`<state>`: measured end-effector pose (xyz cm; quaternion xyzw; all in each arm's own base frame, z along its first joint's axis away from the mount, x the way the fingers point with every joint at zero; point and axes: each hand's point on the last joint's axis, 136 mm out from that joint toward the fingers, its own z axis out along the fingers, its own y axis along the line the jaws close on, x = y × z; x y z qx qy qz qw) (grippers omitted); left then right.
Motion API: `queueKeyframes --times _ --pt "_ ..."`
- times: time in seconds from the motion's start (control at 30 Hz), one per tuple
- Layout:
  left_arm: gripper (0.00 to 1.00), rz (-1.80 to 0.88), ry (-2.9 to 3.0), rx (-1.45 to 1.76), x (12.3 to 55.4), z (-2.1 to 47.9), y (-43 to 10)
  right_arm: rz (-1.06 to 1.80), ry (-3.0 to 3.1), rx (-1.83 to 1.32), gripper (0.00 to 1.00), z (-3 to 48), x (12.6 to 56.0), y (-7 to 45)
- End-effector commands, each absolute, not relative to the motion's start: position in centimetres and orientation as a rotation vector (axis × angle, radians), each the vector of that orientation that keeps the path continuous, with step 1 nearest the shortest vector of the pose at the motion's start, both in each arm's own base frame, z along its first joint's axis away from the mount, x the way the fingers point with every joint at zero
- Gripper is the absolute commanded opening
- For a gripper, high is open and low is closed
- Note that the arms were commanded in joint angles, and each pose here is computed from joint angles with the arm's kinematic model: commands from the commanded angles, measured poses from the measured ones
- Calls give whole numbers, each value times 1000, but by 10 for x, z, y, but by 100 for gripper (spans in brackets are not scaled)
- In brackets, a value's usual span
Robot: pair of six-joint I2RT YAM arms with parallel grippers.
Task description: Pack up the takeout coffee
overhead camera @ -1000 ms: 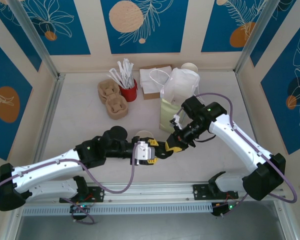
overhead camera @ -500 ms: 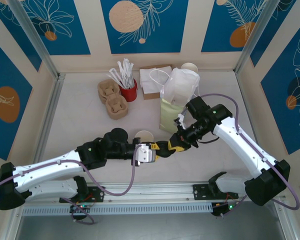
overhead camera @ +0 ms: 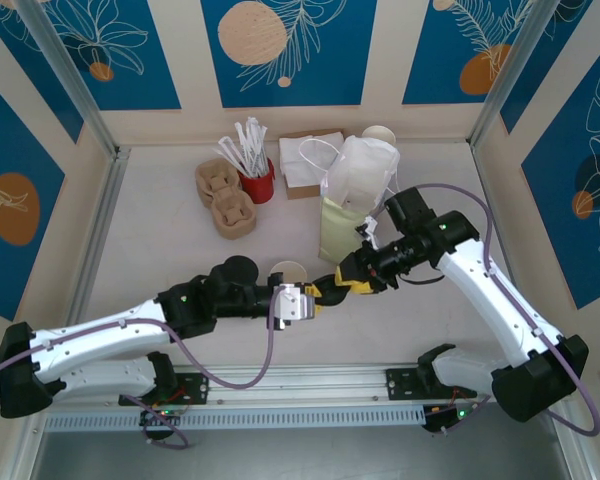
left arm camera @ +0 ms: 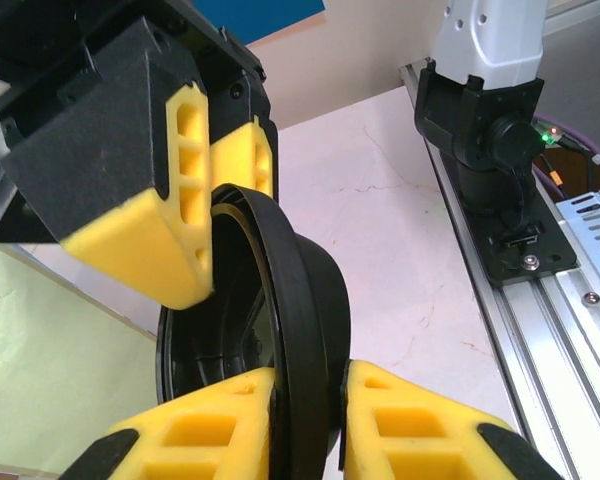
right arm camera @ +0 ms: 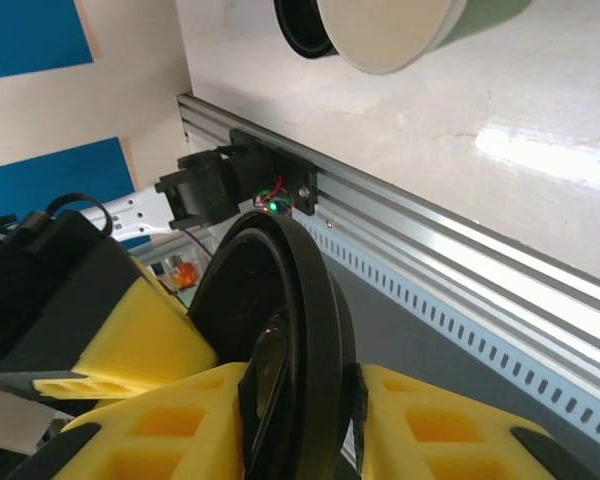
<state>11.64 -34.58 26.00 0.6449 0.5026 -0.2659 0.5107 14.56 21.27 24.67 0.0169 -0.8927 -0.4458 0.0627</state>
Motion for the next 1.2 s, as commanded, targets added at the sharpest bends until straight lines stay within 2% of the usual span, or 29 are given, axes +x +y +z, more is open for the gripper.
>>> queueKeyframes --times 0.0,0.3,0.53,0.83,1.17 --pt "18 -583 1264 1429 139 276 -346 -1412 -2631 46 32 259 133 211" --pt "12 -593 1351 1351 154 275 -351 -1421 -2671 -32 39 256 143 200" --pt "11 -635 1464 1240 172 274 -346 -1367 -2790 -104 40 256 152 183" --pt "7 -905 1758 966 193 274 -317 -1505 -2899 -60 39 269 151 180" --pt "7 -1195 1998 589 194 273 -283 -1638 -2926 -89 39 260 153 191"
